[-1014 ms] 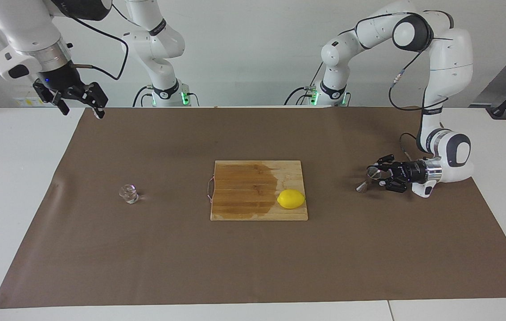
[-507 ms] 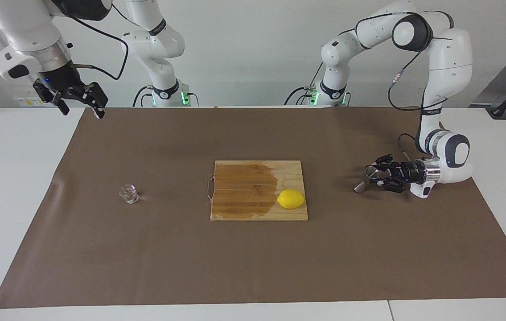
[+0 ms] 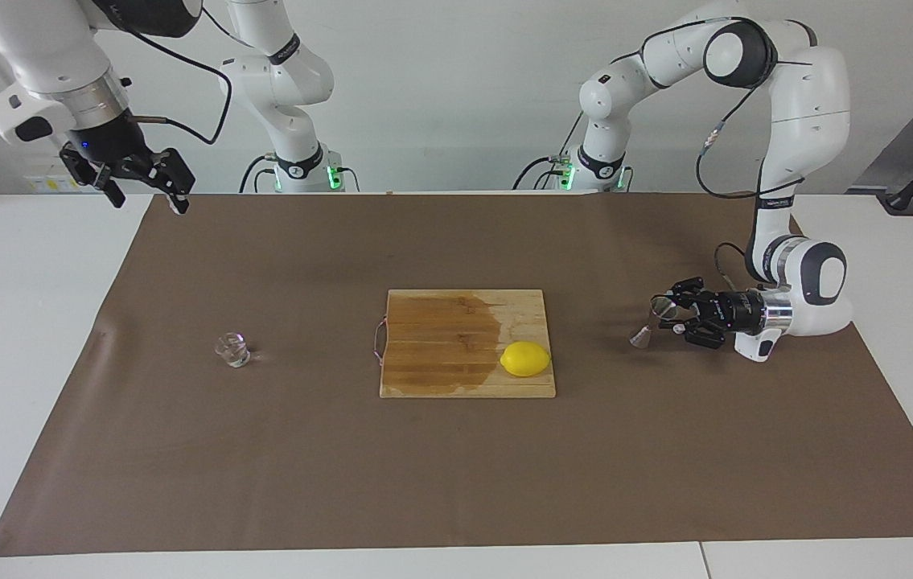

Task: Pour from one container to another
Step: 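Carry the metal cup with the left gripper onto the wooden board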

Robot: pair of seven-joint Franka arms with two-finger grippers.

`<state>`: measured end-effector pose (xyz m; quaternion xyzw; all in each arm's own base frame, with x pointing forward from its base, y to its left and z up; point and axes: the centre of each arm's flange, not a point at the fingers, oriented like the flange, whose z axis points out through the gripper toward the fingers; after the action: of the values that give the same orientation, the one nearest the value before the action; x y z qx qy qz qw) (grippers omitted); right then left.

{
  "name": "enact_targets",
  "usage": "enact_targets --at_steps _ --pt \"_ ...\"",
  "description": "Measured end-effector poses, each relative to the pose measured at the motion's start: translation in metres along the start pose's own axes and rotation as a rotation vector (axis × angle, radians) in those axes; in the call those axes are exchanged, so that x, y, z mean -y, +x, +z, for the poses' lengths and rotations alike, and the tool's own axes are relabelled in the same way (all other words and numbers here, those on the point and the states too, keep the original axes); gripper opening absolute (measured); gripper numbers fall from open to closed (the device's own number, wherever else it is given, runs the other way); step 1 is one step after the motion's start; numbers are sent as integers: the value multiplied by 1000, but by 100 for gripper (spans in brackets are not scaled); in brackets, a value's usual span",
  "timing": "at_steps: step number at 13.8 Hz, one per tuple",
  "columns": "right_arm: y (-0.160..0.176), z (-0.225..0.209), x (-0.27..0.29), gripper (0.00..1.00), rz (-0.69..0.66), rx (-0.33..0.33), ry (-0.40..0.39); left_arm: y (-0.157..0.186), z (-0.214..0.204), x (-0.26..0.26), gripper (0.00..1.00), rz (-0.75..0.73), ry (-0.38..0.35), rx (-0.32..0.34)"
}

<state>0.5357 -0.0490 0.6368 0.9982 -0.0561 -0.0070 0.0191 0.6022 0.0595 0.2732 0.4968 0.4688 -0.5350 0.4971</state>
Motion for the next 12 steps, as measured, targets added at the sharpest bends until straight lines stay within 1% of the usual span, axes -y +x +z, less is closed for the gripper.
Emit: enact_targets --at_steps 2,4,6,8,12 --pt "0 0 0 100 0 0 0 -19 21 -7 50 8 13 5" --pt "0 0 0 100 0 0 0 -39 50 -14 50 19 32 14" --pt "0 0 0 100 0 0 0 -52 83 -21 50 26 44 8" --pt "0 0 0 100 0 0 0 -61 117 -26 50 33 54 -7" --pt "0 0 0 100 0 0 0 -69 188 -25 50 2 68 -26"
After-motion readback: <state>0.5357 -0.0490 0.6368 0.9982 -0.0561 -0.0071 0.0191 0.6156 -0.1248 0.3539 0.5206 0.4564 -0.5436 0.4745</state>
